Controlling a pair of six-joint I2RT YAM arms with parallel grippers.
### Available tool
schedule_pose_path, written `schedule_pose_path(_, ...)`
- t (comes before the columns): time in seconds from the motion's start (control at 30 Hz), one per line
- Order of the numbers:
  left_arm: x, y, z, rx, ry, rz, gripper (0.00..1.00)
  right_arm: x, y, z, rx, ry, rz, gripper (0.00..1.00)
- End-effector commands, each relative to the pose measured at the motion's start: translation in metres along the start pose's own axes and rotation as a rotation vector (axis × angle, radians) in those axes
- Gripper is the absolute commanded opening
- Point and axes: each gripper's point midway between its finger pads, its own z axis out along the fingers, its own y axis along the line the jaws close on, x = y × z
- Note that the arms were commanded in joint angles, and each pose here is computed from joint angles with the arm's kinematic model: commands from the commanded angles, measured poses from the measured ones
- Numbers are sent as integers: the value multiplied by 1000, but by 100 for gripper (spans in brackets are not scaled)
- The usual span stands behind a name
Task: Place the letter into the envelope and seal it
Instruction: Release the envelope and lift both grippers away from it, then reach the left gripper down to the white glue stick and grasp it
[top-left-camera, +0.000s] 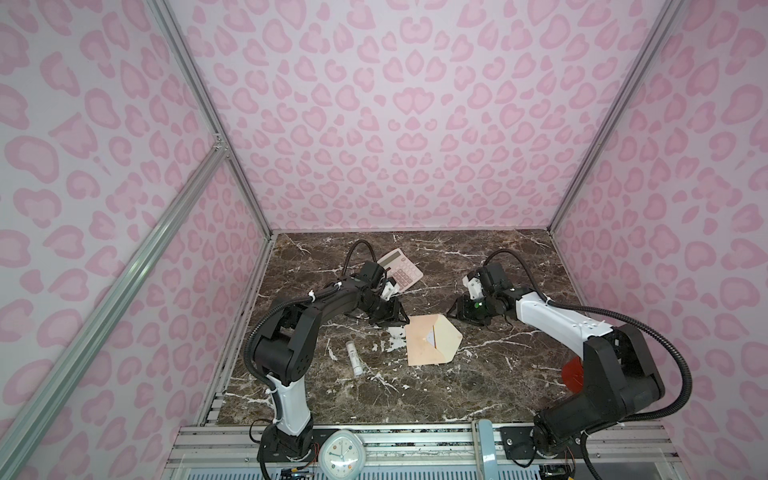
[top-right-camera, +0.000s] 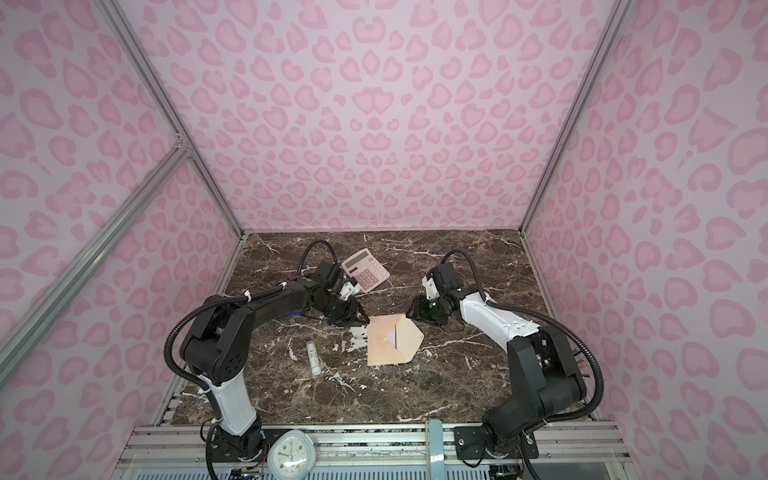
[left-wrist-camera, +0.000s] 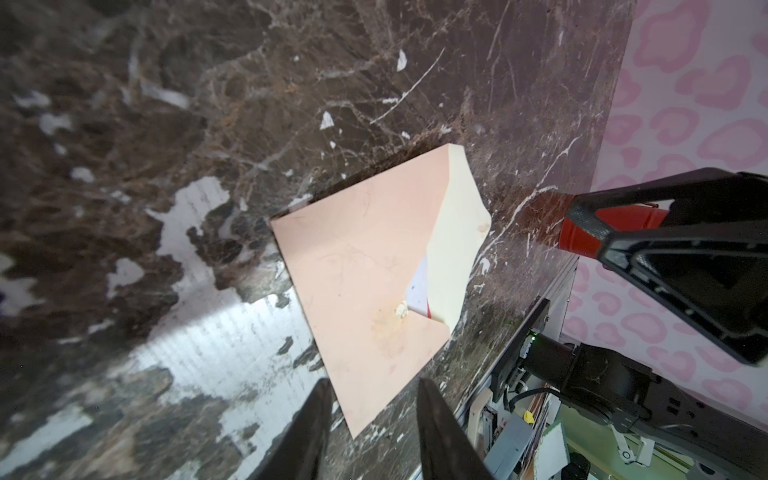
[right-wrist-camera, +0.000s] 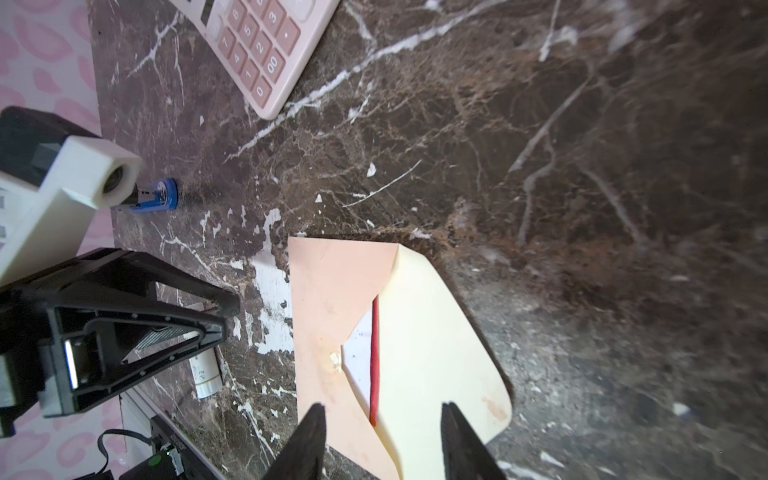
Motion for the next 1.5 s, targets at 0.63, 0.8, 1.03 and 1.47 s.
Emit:
schedule_pose_path(0.63,-3,-9,-109,-135,-235,-45,41,-8,-12,-34,-28,-235,-37,47)
schedule_pose_path(0.8,14,0,-125,-209,-264,-81,42,0,-15,-35,-26,-239,-51,47)
schedule_pose_path(1.03,63,35,-134,-329,-277,-260,55,13,-9,-35,-30,-240,-103,47)
schedule_pose_path(1.47,109,96,-103,-469,-208,-450,56,53,37,-25,-82,-214,-416,46)
